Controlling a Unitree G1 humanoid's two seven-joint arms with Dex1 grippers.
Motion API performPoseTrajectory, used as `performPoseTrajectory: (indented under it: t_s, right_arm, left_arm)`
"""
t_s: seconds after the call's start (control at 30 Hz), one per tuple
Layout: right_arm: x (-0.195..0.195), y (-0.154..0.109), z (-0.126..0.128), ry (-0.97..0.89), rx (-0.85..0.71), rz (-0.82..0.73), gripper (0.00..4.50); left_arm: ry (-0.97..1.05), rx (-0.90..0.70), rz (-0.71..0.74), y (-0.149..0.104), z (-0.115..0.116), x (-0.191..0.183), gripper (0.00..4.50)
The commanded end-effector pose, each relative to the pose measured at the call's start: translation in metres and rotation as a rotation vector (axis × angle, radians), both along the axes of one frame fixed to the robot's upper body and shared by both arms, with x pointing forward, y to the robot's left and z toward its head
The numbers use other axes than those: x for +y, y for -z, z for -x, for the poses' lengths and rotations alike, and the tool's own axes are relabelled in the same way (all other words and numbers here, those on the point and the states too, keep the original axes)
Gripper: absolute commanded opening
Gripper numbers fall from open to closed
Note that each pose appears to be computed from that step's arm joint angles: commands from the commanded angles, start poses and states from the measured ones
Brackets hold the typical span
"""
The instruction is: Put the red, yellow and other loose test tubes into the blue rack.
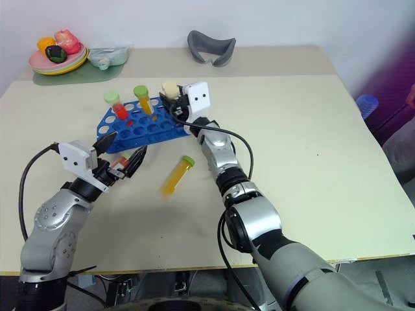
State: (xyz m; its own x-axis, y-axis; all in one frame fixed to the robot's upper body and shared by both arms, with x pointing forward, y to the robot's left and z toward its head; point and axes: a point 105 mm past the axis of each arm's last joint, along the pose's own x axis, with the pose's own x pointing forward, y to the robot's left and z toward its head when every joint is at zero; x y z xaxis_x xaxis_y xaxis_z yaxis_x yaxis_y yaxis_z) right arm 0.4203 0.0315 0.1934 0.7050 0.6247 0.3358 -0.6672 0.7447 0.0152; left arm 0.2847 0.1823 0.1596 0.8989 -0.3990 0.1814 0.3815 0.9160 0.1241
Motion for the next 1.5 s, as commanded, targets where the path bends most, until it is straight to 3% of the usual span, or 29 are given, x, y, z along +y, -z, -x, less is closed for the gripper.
performPoseTrajectory:
  t_s: [0.03, 0.3, 0.57, 0.77, 1.0, 1.27, 1.5]
  right_arm:
    - [0.003, -0.017, 0.004, -0.010, -0.063, -0.043, 4.32]
    - [-0.005, -0.037, 0.012, -0.028, -0.164, -0.069, 4.42]
    - [-0.054, -0.059, 0.040, -0.084, -0.242, -0.062, 4.42]
    - [-0.096, -0.033, 0.075, -0.196, -0.194, 0.217, 4.42]
    - [-0.129, -0.002, 0.108, -0.262, -0.081, 0.440, 4.42]
    - [-0.131, 0.006, 0.118, -0.271, -0.046, 0.503, 4.42]
    - [-0.141, 0.012, 0.119, -0.288, -0.031, 0.586, 4.42]
  left_arm:
    - [-0.004, -0.037, -0.004, -0.004, 0.002, 0.004, 4.50]
    - [0.000, -0.036, -0.005, 0.002, 0.002, 0.007, 4.50]
    - [0.009, -0.007, -0.022, 0.010, 0.007, 0.009, 4.50]
    - [0.074, 0.019, -0.044, 0.003, 0.006, -0.002, 4.50]
    - [0.137, 0.057, -0.094, 0.001, 0.005, -0.013, 4.50]
    - [0.197, 0.096, -0.096, -0.004, 0.003, -0.032, 4.50]
    - [0.186, 0.249, -0.230, -0.005, -0.010, -0.063, 4.50]
